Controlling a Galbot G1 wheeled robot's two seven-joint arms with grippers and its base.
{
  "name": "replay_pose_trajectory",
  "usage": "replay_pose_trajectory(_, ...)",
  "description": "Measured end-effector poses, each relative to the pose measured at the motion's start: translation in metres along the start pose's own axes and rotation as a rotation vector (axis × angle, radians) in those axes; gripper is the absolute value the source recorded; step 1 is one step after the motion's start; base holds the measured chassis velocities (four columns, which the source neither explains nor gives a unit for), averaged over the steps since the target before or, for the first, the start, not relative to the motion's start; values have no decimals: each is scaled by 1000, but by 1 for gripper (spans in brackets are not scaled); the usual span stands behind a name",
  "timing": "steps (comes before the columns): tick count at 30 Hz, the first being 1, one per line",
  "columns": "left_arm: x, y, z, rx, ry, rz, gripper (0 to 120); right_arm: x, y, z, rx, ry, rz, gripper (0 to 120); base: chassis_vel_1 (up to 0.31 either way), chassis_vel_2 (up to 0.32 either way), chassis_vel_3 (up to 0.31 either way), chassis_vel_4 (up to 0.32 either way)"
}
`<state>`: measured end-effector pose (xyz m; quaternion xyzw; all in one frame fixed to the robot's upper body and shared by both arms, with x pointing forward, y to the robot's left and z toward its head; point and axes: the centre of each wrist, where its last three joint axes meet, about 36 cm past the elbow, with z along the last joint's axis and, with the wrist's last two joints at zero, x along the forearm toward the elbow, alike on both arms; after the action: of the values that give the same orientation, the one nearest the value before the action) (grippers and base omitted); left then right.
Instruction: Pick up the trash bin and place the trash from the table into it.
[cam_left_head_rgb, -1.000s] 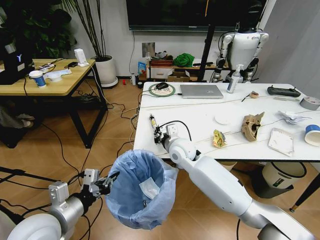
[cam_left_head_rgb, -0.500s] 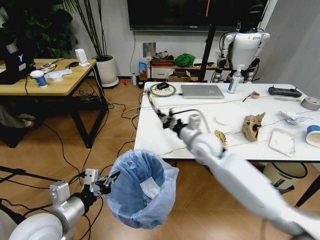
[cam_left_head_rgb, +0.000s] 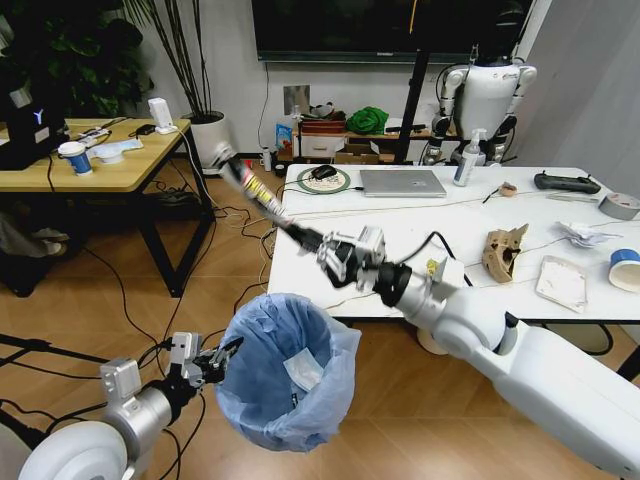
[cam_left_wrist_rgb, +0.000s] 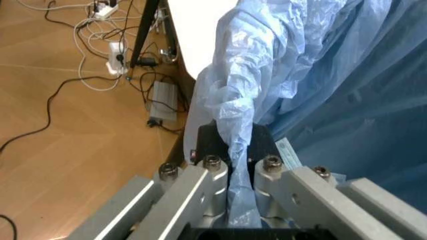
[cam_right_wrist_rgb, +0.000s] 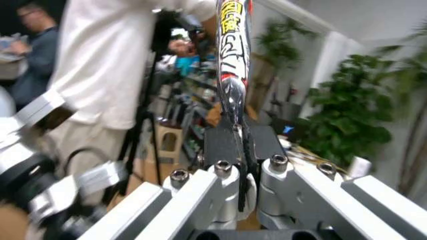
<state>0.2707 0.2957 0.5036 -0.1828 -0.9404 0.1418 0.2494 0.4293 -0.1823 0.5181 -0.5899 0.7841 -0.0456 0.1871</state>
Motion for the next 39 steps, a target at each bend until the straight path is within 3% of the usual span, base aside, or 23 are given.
replay_pose_trajectory(8, 4, -4, 0, 11, -9, -6, 0, 0, 20, 28, 18, 38, -76, 0, 0, 0, 0, 0)
replay_pose_trajectory(16, 5, -5, 2, 13, -2, -13, 0, 10, 17, 37, 48, 61, -79, 0, 0, 0, 0, 0)
replay_pose_trajectory(32, 9, -5, -2, -5, 41, -52, 0, 20, 11, 41, 94, 39, -54, 58, 0, 0, 0, 0)
replay_pose_trajectory(39, 11, -6, -9, -24, 64, -64, 0, 7, -9, 33, 130, -11, 38, 84, 0, 0, 0, 0)
